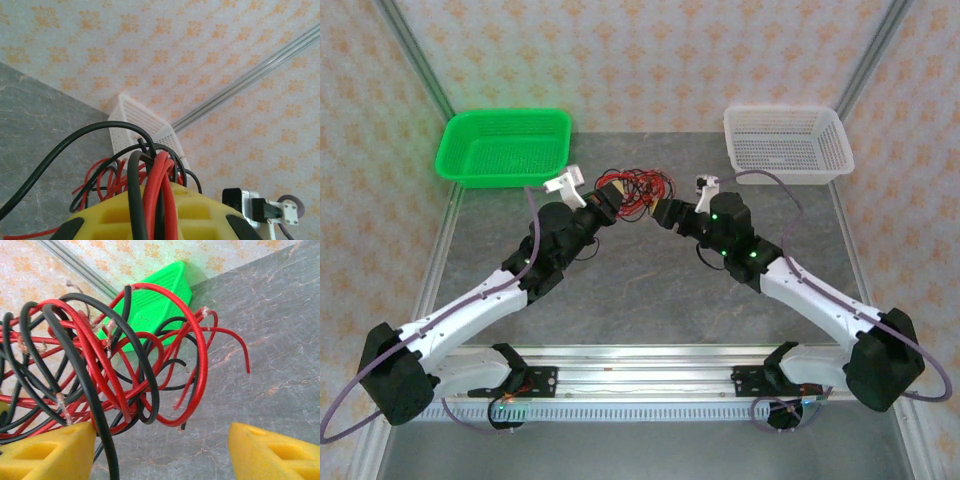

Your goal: Untangle the cables

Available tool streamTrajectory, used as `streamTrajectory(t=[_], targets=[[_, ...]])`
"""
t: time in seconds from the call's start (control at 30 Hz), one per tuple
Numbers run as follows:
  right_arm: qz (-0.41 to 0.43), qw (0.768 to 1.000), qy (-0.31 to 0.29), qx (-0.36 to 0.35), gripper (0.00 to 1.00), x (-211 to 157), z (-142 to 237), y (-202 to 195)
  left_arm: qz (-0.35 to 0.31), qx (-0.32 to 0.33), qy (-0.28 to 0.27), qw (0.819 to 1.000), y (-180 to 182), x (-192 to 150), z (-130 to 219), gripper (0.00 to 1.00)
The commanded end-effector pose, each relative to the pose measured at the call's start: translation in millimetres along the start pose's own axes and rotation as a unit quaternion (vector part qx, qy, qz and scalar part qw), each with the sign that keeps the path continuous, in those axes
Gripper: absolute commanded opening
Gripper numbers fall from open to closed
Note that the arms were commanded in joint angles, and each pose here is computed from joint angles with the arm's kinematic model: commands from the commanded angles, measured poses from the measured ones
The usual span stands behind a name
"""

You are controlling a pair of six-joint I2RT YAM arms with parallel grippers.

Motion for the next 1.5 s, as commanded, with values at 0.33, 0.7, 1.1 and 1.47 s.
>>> streamTrajectory(t=[0.33, 0.7, 1.1, 1.47], targets=[[0.017, 0.999, -0.013, 0.042, 0.65, 14, -8, 24, 0.022, -0.034, -0.032, 0.999, -19, 25, 8, 0.0], [0.054, 0.998, -0.027, 0.01, 0.18, 23, -23, 20, 0.034, -0.044, -0.029, 0.998, -23, 27, 13, 0.0], [0.303, 0.952, 0.005, -0.042, 0.0, 23, 12, 18, -0.119, 0.125, 0.006, 0.985, 2, 64, 31, 0.0], [0.416, 0.9, 0.125, -0.029, 0.0, -22, 39, -6, -0.238, 0.238, 0.029, 0.941, 50, 93, 15, 0.0]])
Point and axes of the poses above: each hand's point on the last joint's axis, 136 mm out from that joint toward the fingers, its own z axis back along the fingers, its own y axis along the line the jaws close on, x = y × z, the point moved 4 cm from there along z, back along the fingers, and after that the axes turned 9 degrees about -z, right-handed, at the moved point
